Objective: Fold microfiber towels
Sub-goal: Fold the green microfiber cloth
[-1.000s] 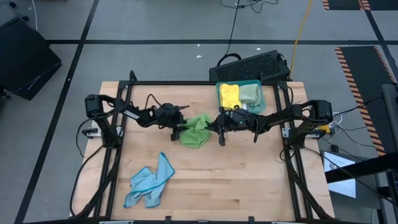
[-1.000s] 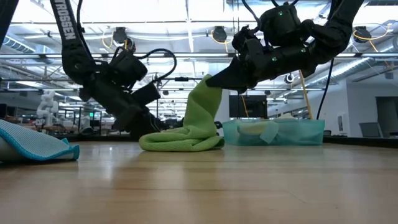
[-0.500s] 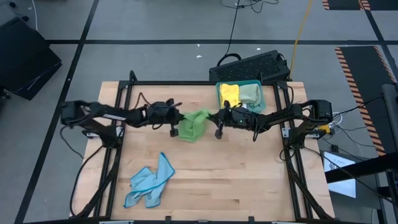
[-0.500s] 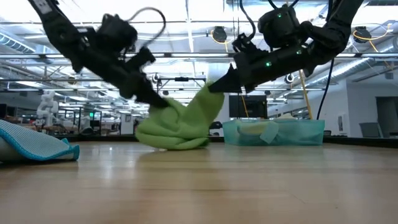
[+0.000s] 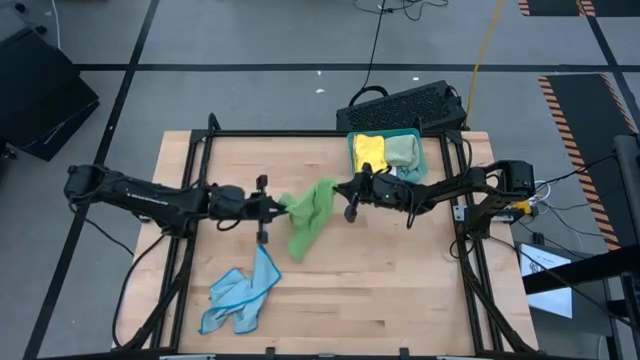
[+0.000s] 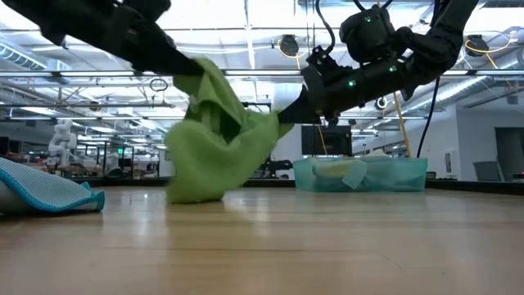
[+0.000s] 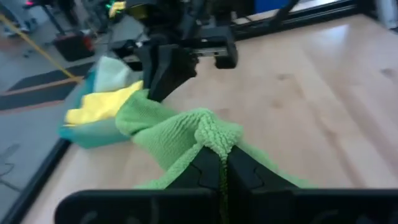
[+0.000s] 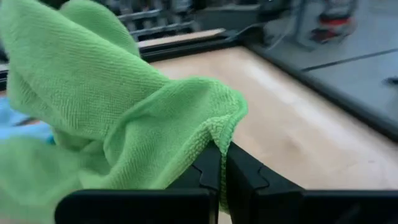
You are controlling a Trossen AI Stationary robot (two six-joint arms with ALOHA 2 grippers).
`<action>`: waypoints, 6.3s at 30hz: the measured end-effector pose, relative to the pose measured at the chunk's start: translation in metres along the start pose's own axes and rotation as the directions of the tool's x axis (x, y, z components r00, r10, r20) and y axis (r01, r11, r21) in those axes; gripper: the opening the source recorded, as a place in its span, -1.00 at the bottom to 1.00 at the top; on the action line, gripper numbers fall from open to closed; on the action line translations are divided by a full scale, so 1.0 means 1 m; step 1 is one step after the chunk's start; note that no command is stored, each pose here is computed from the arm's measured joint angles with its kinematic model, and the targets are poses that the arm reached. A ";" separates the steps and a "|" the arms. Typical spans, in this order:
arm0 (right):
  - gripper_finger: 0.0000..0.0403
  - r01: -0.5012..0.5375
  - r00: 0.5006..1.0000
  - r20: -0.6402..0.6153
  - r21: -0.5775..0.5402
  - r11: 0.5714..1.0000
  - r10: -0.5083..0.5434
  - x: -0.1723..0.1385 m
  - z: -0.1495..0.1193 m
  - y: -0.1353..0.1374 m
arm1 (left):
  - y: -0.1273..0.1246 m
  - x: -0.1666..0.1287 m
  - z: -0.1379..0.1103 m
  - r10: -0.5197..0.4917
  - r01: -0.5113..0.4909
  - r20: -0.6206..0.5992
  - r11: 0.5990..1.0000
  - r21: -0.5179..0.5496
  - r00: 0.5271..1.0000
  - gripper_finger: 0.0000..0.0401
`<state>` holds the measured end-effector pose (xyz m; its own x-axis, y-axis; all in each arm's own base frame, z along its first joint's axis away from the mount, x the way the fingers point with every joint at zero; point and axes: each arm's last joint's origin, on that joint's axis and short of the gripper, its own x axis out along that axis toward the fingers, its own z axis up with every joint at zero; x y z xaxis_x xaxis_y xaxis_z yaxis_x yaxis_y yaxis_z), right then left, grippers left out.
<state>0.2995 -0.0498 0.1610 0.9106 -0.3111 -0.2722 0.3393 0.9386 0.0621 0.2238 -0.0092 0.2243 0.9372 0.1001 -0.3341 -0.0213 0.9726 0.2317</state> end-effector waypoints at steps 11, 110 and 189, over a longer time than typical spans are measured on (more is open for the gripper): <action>-0.97 -0.036 0.996 -0.077 0.048 0.998 0.039 -0.001 -0.008 0.006 | -0.038 0.014 -0.009 -0.313 0.304 -0.026 0.936 -0.180 0.949 -0.89; -0.97 -0.031 0.994 -0.097 0.093 0.995 0.040 -0.004 -0.011 0.017 | -0.063 0.061 -0.074 0.169 -0.131 -0.411 0.984 0.119 0.896 -0.97; -0.97 -0.066 0.992 -0.092 0.167 0.984 0.083 -0.005 -0.011 0.022 | -0.054 0.048 -0.070 0.048 -0.101 -0.491 0.992 -0.082 0.870 -0.57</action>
<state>0.2999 -0.0255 0.1532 0.9098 -0.2173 -0.3536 0.3127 0.9191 0.2397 0.2452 -0.0419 0.1316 0.6434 0.2370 -0.7279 -0.1442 0.9714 0.1888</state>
